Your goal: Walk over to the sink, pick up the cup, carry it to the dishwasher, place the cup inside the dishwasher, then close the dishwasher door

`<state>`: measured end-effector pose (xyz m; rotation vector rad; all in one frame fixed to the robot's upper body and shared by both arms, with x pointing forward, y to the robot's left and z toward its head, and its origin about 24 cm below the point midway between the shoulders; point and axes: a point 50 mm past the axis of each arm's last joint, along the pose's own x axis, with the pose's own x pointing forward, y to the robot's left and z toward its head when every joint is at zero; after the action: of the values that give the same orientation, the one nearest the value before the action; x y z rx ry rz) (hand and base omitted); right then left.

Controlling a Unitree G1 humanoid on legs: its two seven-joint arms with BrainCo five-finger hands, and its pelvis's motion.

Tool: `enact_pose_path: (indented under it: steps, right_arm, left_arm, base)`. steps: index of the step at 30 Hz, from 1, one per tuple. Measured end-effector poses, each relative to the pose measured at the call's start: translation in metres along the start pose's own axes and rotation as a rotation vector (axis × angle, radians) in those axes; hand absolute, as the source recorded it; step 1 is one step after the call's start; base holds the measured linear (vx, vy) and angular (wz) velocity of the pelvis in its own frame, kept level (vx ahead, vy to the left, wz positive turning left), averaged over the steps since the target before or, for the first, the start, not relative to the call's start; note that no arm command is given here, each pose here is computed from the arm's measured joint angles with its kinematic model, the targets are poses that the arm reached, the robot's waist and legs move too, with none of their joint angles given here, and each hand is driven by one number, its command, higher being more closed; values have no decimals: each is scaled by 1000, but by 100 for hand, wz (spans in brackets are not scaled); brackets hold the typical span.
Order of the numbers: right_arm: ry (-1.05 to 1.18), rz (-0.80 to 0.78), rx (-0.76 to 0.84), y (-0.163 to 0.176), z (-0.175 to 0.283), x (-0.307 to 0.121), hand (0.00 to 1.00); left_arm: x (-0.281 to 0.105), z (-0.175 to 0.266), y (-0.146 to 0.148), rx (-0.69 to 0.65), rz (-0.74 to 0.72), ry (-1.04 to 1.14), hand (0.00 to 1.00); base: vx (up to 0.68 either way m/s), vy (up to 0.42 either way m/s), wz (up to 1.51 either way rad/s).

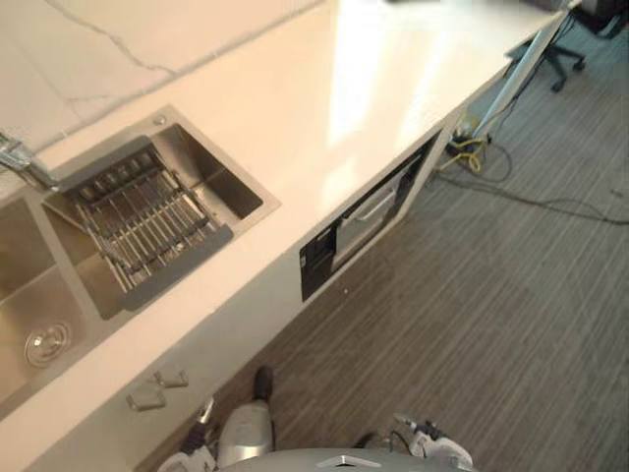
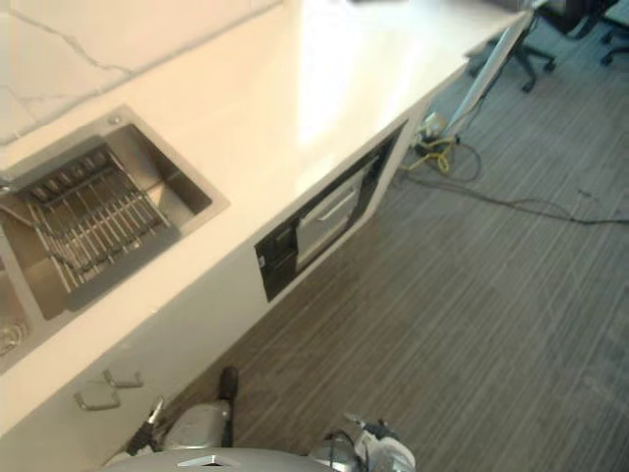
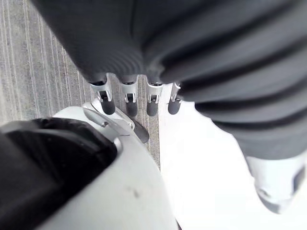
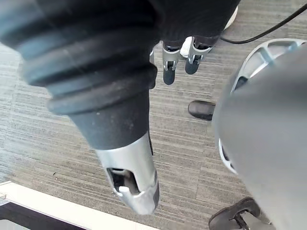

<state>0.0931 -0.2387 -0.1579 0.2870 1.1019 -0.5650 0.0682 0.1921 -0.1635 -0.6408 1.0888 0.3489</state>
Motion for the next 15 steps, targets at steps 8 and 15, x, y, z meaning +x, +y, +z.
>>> enact_pose_path:
  steps: [8, 15]
  right_arm:
    - [33, -45, -26, -11, -8, -1, 0]
    - [21, 38, 14, 14, -17, -3, 0]
  left_arm:
    - [-2, 1, 12, 32, 41, 39, 0]
    - [-4, 8, 25, 105, 70, 69, 0]
  base:
    - [-72, 98, 34]
    - [142, 88, 65]
